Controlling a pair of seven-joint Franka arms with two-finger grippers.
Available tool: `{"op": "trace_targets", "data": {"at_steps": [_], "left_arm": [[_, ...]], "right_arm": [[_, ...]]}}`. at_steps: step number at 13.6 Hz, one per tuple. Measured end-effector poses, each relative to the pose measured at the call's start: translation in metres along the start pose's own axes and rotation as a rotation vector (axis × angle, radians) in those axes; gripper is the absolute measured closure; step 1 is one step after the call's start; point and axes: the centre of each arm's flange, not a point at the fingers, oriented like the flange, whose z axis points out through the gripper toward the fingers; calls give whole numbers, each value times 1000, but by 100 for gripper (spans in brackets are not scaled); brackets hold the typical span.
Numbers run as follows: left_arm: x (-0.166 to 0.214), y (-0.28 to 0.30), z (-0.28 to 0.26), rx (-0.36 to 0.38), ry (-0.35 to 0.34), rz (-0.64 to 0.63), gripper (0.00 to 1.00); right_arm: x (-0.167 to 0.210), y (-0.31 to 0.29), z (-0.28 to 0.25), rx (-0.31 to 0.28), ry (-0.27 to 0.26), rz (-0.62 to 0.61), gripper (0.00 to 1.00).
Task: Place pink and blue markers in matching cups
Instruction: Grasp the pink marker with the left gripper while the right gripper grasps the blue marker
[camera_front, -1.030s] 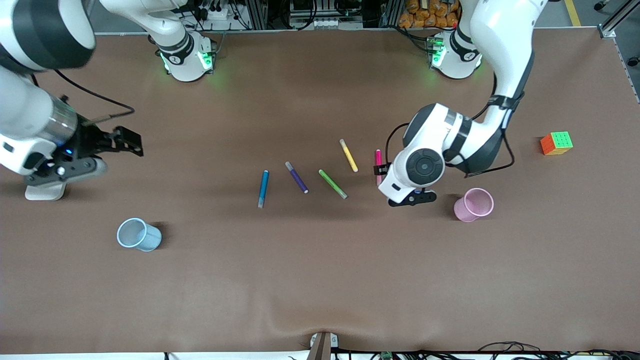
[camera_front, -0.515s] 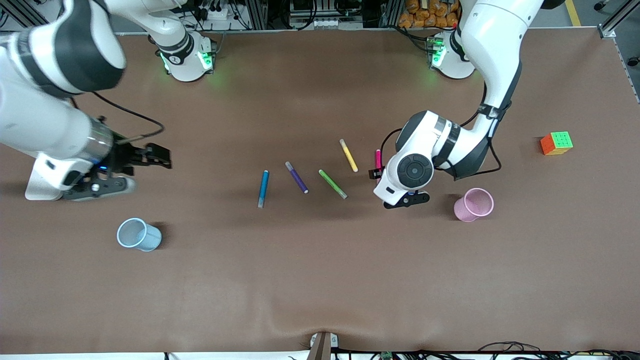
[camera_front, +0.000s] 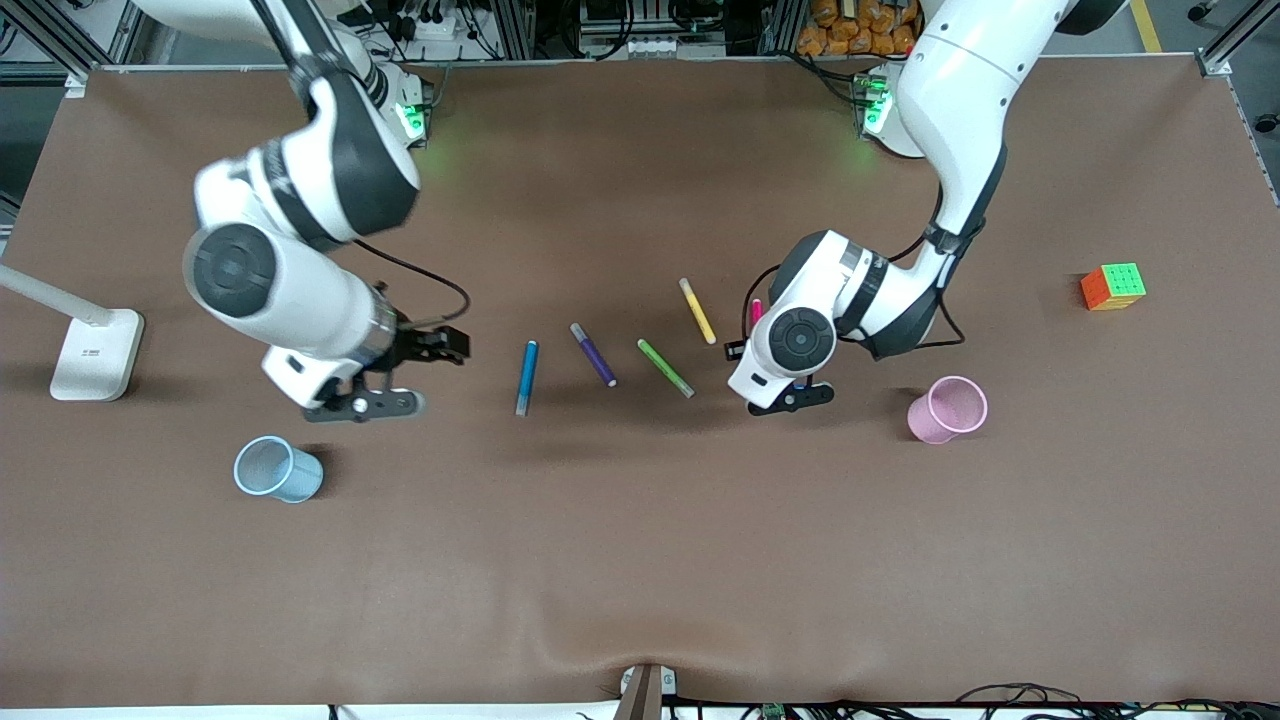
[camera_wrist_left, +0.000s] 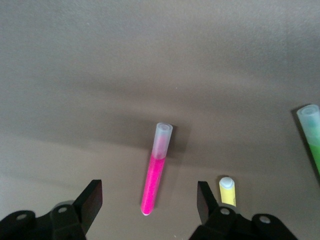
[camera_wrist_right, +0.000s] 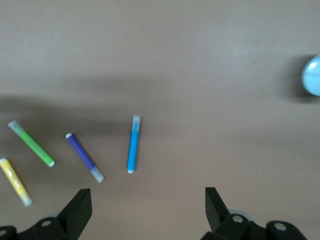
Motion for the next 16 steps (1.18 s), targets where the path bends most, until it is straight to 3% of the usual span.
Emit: {"op": "trace_targets", "data": {"at_steps": [7, 12, 14, 16], "left_arm": [[4, -7, 27, -11, 7, -15, 24], [5, -9, 42, -18, 11, -18, 30], [6, -8, 46, -19, 10, -19, 36], [7, -8, 47, -22, 12, -19, 49]], "right_arm": [[-16, -22, 128, -7, 65, -38, 0], [-13, -30, 187, -19, 71, -51, 0], [-10, -28, 201, -22, 75, -47, 0], [-9, -27, 211, -25, 73, -46, 0]]}}
